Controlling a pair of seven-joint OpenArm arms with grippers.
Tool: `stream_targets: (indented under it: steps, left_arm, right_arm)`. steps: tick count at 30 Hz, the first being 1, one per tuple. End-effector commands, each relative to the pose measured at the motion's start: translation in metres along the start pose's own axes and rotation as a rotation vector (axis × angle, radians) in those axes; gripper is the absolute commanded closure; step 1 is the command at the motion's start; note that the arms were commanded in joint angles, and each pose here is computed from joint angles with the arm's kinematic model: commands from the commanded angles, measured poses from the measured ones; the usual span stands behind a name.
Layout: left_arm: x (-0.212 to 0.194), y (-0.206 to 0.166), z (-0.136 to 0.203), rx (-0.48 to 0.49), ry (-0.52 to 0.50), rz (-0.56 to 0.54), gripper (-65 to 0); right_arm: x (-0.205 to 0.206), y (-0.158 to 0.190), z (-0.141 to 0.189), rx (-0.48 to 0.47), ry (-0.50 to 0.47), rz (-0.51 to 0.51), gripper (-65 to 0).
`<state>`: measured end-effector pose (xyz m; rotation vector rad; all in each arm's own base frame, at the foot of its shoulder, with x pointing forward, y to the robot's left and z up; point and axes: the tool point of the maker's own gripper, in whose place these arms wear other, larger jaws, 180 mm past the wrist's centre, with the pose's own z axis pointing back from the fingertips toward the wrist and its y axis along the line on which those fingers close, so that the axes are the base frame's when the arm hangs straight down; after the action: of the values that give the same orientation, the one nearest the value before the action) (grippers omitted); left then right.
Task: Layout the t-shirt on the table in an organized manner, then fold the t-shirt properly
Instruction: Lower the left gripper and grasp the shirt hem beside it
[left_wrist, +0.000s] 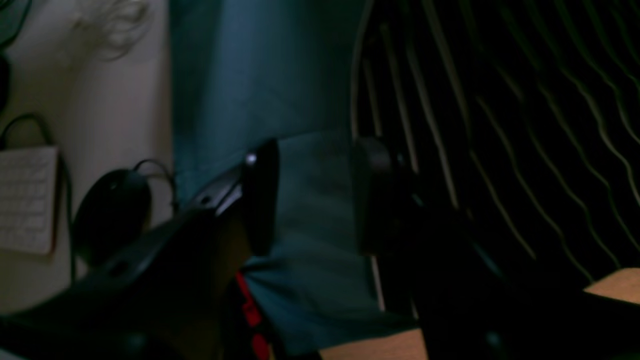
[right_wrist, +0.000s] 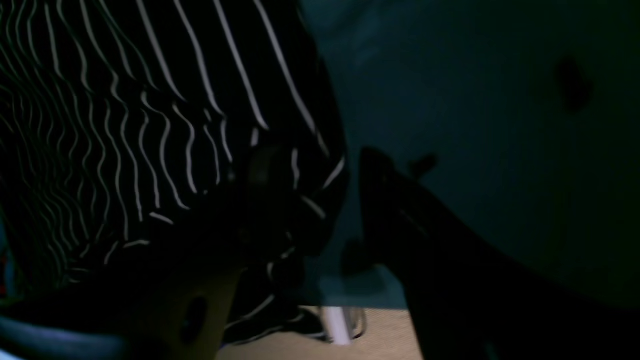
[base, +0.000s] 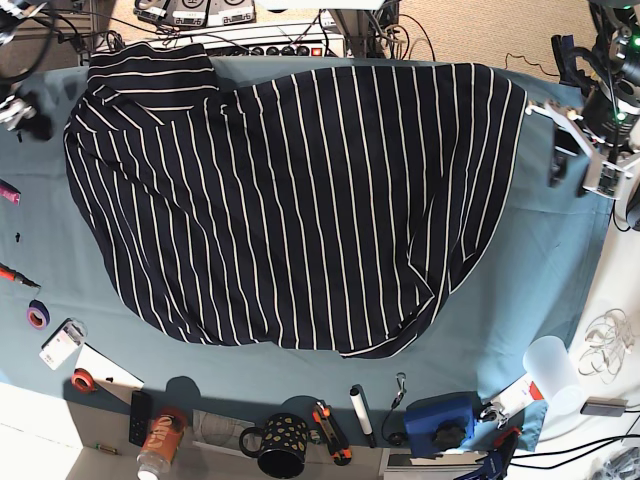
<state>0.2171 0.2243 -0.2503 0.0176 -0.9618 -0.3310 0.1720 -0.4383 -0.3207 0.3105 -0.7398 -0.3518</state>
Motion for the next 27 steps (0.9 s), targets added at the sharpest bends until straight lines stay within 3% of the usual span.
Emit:
stream_targets:
  steps: [1, 6, 12, 16, 19, 24, 27]
  left_arm:
    - [0.01, -0.002, 0.002, -0.018, -0.043, -0.011, -25.6]
    - [0.011, 0.01, -0.013, -0.029, -0.075, 0.059, -25.4]
    - [0.013, 0.022, -0.056, -0.158, -0.09, 0.174, -22.1]
    - [0.012, 0.008, -0.098, -0.252, -0.05, 0.16, -22.1]
    - [0.014, -0.015, -0.132, -0.312, 0.005, 0.082, -22.1]
    - [0.027, -0.016, -0.187, -0.203, 0.068, -0.015, -22.1]
    - [0.021, -0.019, -0.212, -0.22, 0.158, -0.038, -22.1]
  right_arm:
    - [0.039, 0.002, 0.009, -0.007, -0.11, 0.048, -24.1]
    - [0.086, -0.003, 0.003, -0.11, -0.179, 0.12, -24.0]
    - [0.12, 0.012, -0.002, -0.082, -0.258, 0.138, -24.0]
    - [0.109, 0.022, -0.02, -0.062, -0.185, 0.17, -24.0]
    - [0.096, 0.03, -0.038, -0.053, -0.113, 0.2, -24.0]
    - [0.08, 0.049, -0.064, -0.004, -0.037, 0.251, -24.0]
    - [0.073, 0.055, -0.073, 0.008, 0.003, 0.276, -24.0]
